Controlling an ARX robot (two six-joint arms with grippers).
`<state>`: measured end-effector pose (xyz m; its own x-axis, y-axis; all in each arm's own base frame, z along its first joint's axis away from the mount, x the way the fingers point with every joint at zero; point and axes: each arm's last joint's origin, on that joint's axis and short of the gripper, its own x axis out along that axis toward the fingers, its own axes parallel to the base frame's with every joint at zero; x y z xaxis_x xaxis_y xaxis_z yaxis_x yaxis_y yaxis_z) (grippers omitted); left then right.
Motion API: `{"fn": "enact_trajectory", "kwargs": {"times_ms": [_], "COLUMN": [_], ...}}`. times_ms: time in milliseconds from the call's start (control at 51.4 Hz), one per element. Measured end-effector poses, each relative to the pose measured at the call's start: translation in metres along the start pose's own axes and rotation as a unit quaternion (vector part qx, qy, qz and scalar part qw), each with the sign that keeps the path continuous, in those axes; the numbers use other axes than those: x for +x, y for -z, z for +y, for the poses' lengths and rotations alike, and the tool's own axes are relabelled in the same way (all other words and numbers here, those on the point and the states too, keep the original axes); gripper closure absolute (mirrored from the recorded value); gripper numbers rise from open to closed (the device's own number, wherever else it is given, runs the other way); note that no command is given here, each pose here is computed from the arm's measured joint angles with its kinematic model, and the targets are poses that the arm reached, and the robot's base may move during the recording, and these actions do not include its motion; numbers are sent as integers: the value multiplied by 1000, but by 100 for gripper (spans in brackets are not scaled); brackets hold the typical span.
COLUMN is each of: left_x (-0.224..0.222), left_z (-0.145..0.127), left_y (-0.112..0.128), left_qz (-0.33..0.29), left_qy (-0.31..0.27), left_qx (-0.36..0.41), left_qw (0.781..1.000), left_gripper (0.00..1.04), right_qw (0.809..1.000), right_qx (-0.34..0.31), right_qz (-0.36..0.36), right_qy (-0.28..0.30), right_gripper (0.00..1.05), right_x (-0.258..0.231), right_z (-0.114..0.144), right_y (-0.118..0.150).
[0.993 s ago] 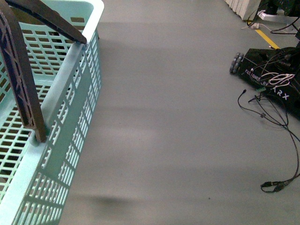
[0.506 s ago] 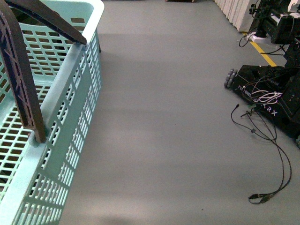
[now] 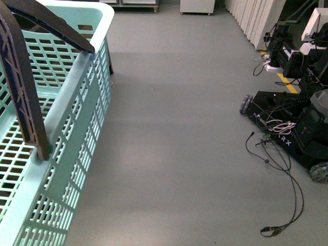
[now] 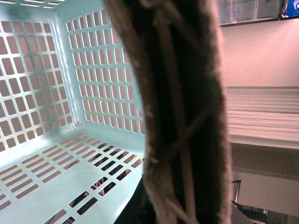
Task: Pick lemon and mango into basket
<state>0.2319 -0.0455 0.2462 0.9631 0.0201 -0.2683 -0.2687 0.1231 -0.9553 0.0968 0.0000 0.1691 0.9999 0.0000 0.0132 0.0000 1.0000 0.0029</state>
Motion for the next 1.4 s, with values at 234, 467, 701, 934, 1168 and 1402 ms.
{"fn": "enact_trajectory", "kwargs": {"times_ms": [234,467,701,934,1168,1402], "left_x": [0,0,0,0,0,0], "left_z": [0,0,0,0,0,0], "left_y": [0,0,0,2,1,1], "left_qz": [0,-1,0,16,2,2], "left_qy": [0,0,0,1,0,0], "left_qx": [0,0,0,-3,-1,-1], "left_qw": [1000,1000,1000,1000,1000,1000], "left_gripper": [99,99,99,100,100,100], "right_qw": [1000,1000,1000,1000,1000,1000], "right_qx": [0,0,0,0,0,0], "right_qz": [0,0,0,0,-1,-1], "right_qy": [0,0,0,2,1,1], "right_gripper": [9,9,9,9,9,9], "right_x": [0,0,0,0,0,0], "right_z": [0,0,0,0,0,0], "right_y": [0,0,0,0,0,0]}}
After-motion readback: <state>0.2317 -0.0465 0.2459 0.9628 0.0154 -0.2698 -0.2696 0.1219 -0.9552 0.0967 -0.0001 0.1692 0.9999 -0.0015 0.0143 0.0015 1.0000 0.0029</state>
